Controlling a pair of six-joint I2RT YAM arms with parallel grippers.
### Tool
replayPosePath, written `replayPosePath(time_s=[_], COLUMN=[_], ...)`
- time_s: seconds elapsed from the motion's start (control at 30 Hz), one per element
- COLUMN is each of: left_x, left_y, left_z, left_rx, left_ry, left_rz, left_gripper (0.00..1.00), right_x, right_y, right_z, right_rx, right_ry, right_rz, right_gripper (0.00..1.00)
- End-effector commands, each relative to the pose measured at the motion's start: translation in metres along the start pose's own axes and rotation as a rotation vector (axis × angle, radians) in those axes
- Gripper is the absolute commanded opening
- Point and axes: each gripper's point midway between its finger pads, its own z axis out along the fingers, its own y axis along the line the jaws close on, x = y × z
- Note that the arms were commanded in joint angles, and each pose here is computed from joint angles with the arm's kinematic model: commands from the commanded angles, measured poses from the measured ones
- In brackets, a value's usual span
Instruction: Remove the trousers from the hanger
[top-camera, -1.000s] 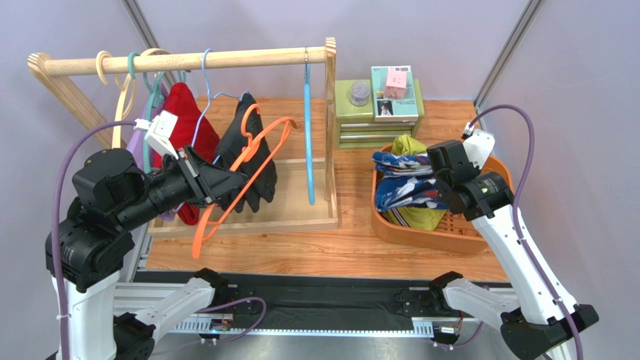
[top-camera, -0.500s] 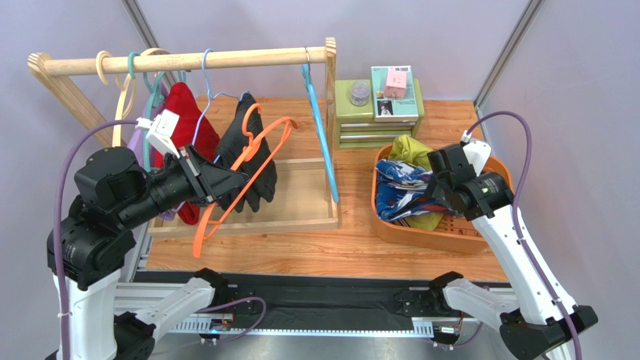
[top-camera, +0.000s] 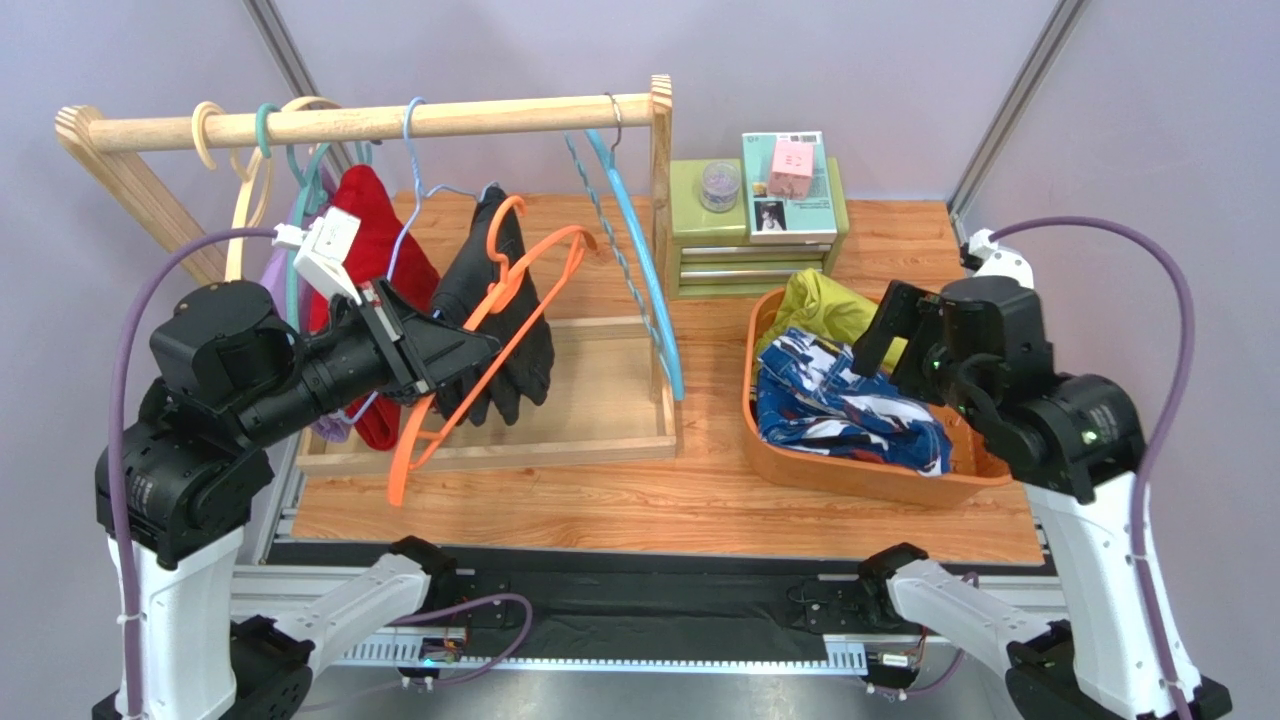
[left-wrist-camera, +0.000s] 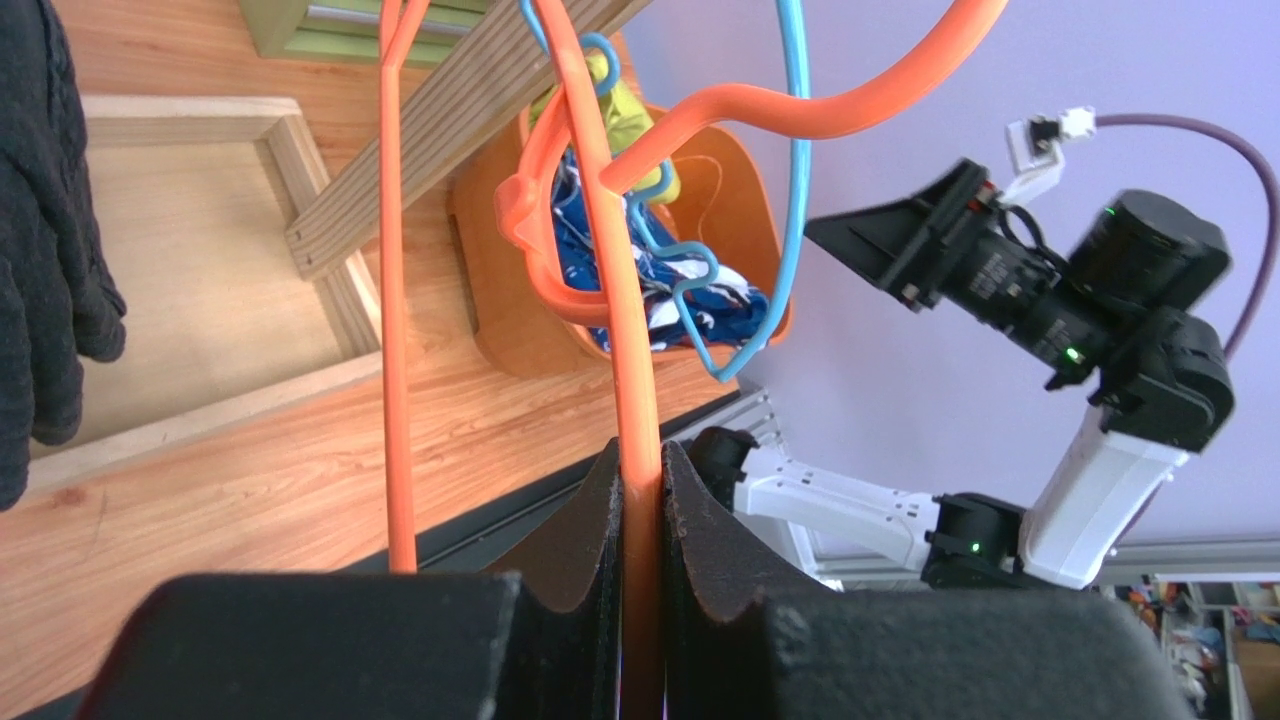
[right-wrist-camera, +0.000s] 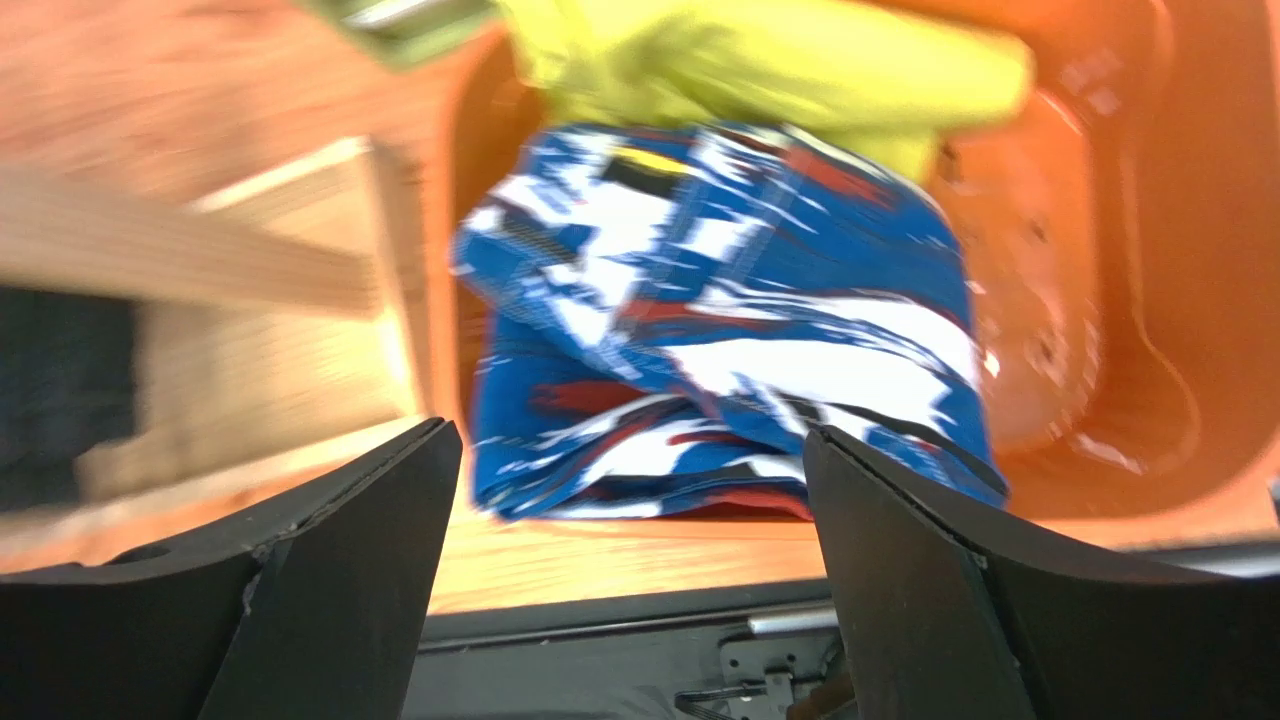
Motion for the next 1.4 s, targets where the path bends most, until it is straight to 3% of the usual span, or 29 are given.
replayPosePath(time_s=[0.0,0.23,0.73,1.3,1.37], left_x=[-0.027,-0.056,-0.111,-0.093,-0.088], left_y=[-0.016,-0.017,-0.019,0.0,0.001], left_z=[-0.002,0.003,0.049,0.067,0.064], left_rx=[0.031,-0.03,-0.063,-0.07,-0.064], left_ry=[-0.087,-0.165,-0.304,-0.271,-0.264], left_rz=[0.042,0.065,0.049,-0.047,-0.049], left_gripper=[0.0,0.0,0.0,0.0,0.06], right_x=[0.006,-0.015,-0.007,0.018,0.02], right_y=[0.027,0.067,0.07,0.07,0.072], right_z=[-0.046,-0.079,-0.101,-0.1,-0.1], right_rx=[-0.263,-0.489,-0.573,-0.618,-0.633], right_ry=[0.052,-0.002,0.013,0.064,0.071], right_rz=[-0.12,-0.048,-0.003,0.072,0.084], right_gripper=[0.9,0.88,0.85,0.85,0.85])
